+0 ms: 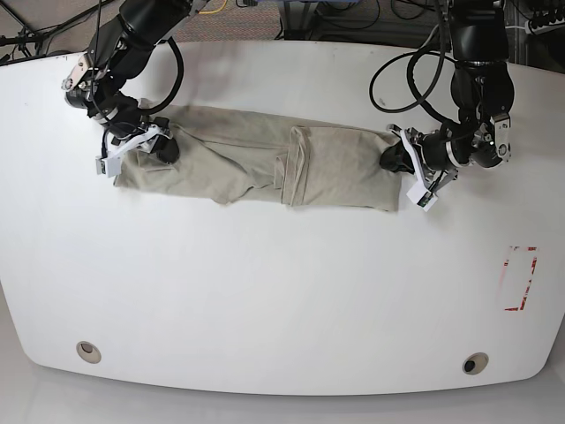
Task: Fold the T-shirt properly
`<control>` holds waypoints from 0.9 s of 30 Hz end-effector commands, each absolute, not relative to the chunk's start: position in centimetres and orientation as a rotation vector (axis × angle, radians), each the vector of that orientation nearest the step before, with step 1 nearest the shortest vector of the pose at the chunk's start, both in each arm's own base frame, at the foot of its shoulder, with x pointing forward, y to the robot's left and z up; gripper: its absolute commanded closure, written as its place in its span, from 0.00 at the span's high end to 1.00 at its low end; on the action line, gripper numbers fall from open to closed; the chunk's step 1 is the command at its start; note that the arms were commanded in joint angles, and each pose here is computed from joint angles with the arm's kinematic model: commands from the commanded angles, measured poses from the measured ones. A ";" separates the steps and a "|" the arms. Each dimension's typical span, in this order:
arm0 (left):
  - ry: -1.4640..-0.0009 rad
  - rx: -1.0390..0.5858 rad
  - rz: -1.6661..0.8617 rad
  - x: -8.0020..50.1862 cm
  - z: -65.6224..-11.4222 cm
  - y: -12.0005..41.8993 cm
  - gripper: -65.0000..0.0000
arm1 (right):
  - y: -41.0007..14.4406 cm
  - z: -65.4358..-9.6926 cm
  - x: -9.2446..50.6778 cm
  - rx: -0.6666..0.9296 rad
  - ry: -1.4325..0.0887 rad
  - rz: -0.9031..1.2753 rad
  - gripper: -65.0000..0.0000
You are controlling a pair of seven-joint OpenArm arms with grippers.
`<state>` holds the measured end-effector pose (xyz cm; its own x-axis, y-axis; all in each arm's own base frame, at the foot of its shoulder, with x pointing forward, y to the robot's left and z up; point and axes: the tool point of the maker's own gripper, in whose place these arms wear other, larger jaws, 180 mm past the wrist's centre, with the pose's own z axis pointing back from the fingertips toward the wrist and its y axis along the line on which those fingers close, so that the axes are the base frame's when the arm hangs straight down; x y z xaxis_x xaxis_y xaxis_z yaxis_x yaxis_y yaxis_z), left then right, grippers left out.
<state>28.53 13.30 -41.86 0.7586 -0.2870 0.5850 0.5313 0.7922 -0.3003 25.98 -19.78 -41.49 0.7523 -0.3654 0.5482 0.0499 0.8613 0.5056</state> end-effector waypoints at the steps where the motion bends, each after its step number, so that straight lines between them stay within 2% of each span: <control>1: -0.445 -0.383 -0.489 27.2 -43.4 15.3 0.00 | -19.7 -41.2 26.3 0.484 -0.690 -0.223 0.07; 2: -0.445 -0.383 -0.489 27.2 -43.4 15.3 0.00 | -19.7 -41.2 26.2 0.483 -0.689 -0.223 0.01; 3: -0.443 -0.383 -0.489 27.1 -43.4 15.3 0.00 | -19.7 -41.2 26.2 0.482 -0.689 -0.222 0.00; 8: -0.440 -0.388 -0.494 27.0 -43.5 15.0 0.00 | -20.0 -41.2 25.8 0.468 -0.682 -0.215 0.00; 16: -0.396 -0.411 -0.579 26.0 -44.2 12.7 0.00 | -21.9 -37.6 25.5 0.352 -0.760 -0.184 0.00; 22: -0.363 -0.411 -0.604 25.4 -44.9 12.2 0.00 | -21.0 -33.8 26.6 0.291 -0.837 -0.090 0.00; 27: -0.300 -0.340 -0.627 24.6 -46.5 13.1 0.00 | -19.3 -31.7 26.7 0.273 -0.862 -0.021 0.00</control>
<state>27.73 10.00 -42.65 0.7259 -0.3623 0.5846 0.6136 0.7252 -0.3124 26.32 -20.01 -33.24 0.6845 -0.1522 0.7129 -0.0552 0.9644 0.2588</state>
